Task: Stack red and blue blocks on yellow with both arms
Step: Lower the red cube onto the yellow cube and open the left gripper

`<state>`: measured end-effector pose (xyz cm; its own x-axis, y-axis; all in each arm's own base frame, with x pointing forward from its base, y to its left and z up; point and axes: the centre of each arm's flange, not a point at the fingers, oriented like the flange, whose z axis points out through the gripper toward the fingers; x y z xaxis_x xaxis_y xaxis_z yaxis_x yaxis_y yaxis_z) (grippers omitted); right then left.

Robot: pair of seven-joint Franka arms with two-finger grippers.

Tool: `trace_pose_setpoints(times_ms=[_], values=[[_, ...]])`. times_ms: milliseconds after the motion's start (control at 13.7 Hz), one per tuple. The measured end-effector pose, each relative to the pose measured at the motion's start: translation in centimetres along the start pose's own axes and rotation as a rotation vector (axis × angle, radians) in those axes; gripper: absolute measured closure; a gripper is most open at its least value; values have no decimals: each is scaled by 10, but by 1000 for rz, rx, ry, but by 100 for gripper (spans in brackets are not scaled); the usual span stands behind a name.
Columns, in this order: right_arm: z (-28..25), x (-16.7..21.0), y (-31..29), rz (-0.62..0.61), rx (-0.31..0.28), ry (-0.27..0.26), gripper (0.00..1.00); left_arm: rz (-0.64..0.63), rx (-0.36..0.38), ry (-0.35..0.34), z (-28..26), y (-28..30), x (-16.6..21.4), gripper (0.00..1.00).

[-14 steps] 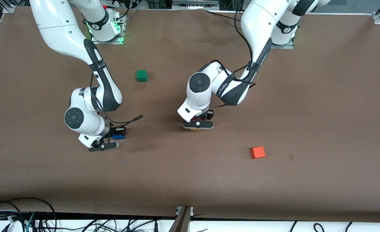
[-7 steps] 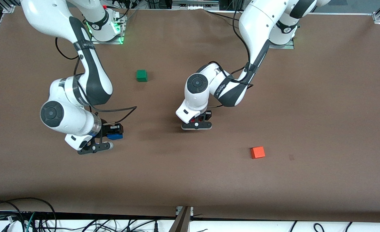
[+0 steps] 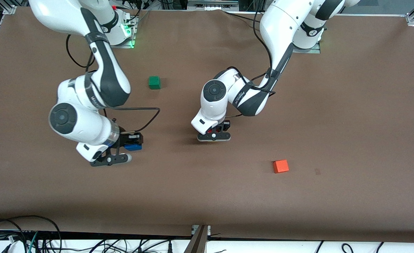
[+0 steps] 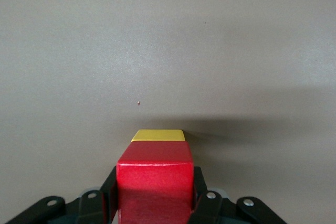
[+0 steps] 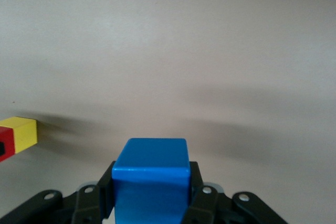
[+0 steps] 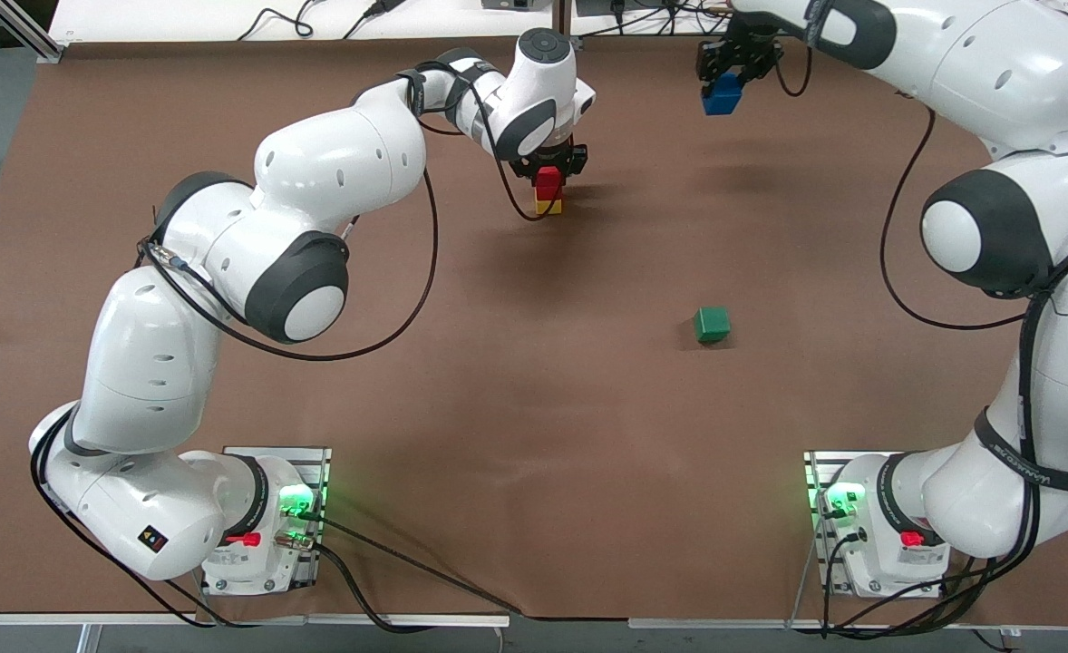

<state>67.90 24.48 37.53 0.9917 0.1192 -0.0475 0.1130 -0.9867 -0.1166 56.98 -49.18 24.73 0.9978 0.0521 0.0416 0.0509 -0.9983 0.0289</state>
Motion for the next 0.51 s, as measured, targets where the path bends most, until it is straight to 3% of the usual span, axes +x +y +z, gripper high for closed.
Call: trace_pose_setpoints(times_ms=[510], values=[[16,-2,-25,36,-9,-12,45,-1,3,-2,0,-1,0,44]])
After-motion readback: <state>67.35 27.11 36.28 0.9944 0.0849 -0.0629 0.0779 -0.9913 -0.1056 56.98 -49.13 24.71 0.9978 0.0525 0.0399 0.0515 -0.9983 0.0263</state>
